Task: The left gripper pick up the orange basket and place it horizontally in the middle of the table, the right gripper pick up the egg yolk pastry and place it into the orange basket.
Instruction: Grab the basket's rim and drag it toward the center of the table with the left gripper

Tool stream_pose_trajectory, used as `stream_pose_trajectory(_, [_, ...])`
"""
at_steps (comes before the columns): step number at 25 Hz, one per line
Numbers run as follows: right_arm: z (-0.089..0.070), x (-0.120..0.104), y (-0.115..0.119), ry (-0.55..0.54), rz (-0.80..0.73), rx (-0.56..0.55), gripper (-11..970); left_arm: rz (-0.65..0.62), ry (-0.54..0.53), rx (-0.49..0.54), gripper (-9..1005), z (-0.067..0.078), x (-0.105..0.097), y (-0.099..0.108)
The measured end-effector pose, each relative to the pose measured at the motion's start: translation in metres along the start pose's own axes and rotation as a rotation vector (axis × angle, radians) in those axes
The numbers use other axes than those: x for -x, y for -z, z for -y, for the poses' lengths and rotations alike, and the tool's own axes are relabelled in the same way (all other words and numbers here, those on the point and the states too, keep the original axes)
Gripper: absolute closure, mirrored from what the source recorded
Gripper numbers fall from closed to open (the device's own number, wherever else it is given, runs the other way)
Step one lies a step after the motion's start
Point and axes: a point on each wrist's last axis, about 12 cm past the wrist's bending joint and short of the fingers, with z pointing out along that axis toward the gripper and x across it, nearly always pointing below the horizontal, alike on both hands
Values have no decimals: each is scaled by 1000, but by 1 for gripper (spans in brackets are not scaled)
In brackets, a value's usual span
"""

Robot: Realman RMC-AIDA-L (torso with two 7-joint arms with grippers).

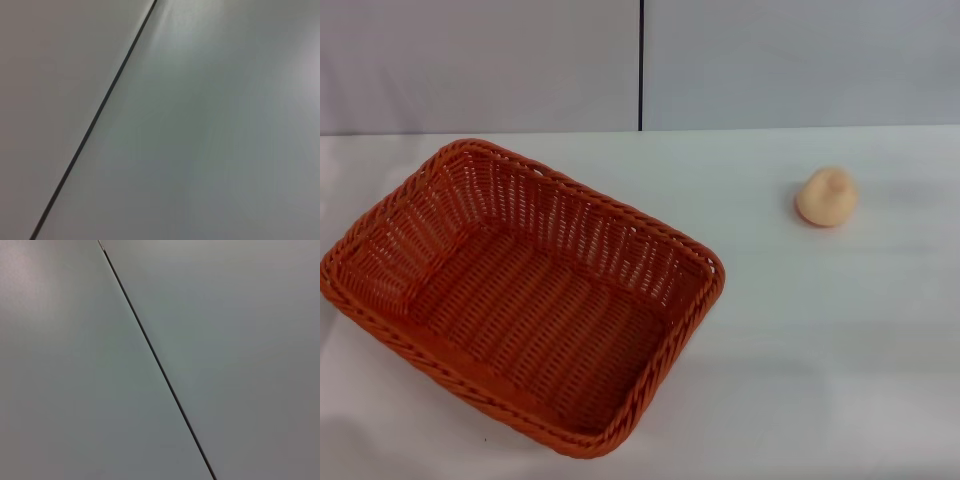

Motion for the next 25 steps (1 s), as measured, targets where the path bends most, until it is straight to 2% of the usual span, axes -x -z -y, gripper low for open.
stream_pose_trajectory(3, [1,0,-1,4,-1,0,374,-24,12,-12,366,1,-3,-4])
stream_pose_trajectory(6, [2,1,-4,10,-2,2,374,-68,11,-69,258,6,-8,-11])
stream_pose_trajectory(8, [4,3,-5,20,0,5,374,-126,37,-131,264,7,-10,-26])
stream_pose_trajectory(9, [4,3,-5,20,0,5,374,-126,37,-131,266,7,-10,-26])
stream_pose_trajectory(12, [6,5,-5,31,5,6,374,-179,76,-174,272,4,-5,-44])
stream_pose_trajectory(13, [6,6,-5,34,6,4,374,-231,98,-230,272,1,4,-63])
stream_pose_trajectory(14, [7,6,-4,35,7,0,374,-231,98,-230,271,1,4,-63])
stream_pose_trajectory(19, [11,9,1,43,9,-20,374,-376,141,-374,271,3,33,-101])
stream_pose_trajectory(22, [14,11,4,49,13,-31,374,-486,152,-449,272,6,53,-120])
stream_pose_trajectory(25, [16,13,8,55,23,-47,374,-657,140,-511,272,14,69,-139])
